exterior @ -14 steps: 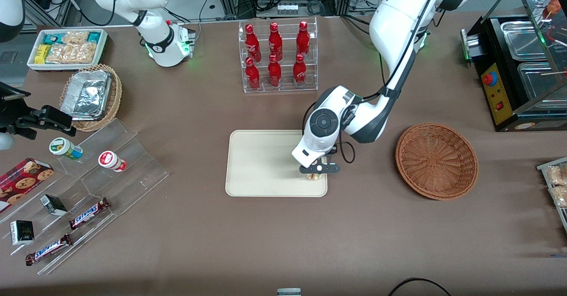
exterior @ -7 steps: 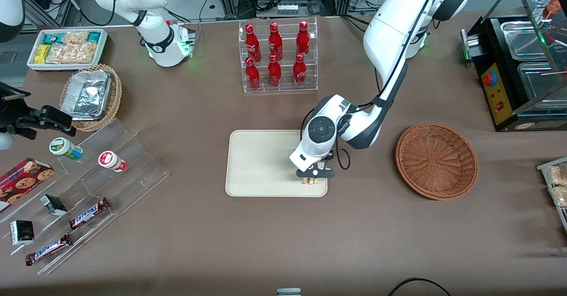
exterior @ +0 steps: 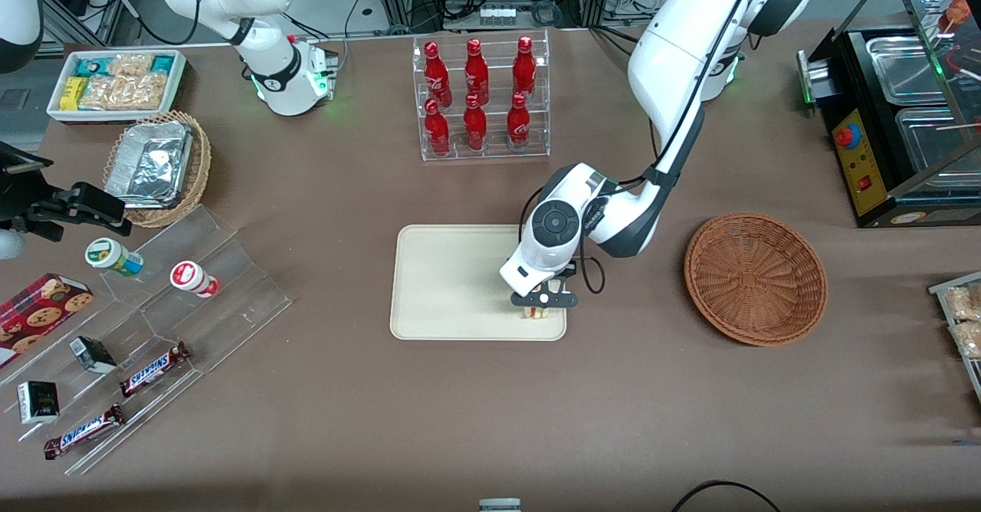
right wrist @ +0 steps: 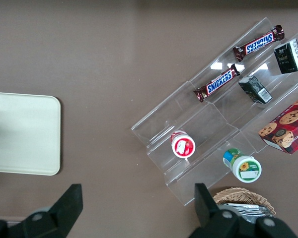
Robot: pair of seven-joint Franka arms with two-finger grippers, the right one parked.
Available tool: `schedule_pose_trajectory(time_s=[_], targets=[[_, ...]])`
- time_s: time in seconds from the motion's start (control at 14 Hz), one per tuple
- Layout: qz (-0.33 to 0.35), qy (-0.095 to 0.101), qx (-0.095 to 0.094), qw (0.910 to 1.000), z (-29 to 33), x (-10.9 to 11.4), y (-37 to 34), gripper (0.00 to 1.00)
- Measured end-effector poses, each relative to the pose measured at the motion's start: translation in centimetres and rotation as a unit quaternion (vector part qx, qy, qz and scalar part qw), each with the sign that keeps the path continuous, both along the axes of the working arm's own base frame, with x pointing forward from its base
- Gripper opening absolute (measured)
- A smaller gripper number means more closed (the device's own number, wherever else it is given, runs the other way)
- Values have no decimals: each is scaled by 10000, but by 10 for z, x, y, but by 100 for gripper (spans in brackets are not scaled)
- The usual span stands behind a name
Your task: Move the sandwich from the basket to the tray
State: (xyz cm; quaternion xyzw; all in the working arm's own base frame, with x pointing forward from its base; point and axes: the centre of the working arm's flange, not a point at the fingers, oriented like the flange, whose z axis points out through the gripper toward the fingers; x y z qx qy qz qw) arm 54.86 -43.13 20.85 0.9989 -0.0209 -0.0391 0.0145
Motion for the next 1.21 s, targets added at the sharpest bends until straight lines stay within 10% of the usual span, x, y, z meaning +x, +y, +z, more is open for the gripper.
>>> schedule_pose_trajectory(time_s=[0.36,1.21], targets=[[59,-117,-59,9999,20,11,1,99],[1054,62,352,9938,246,58,194,100]])
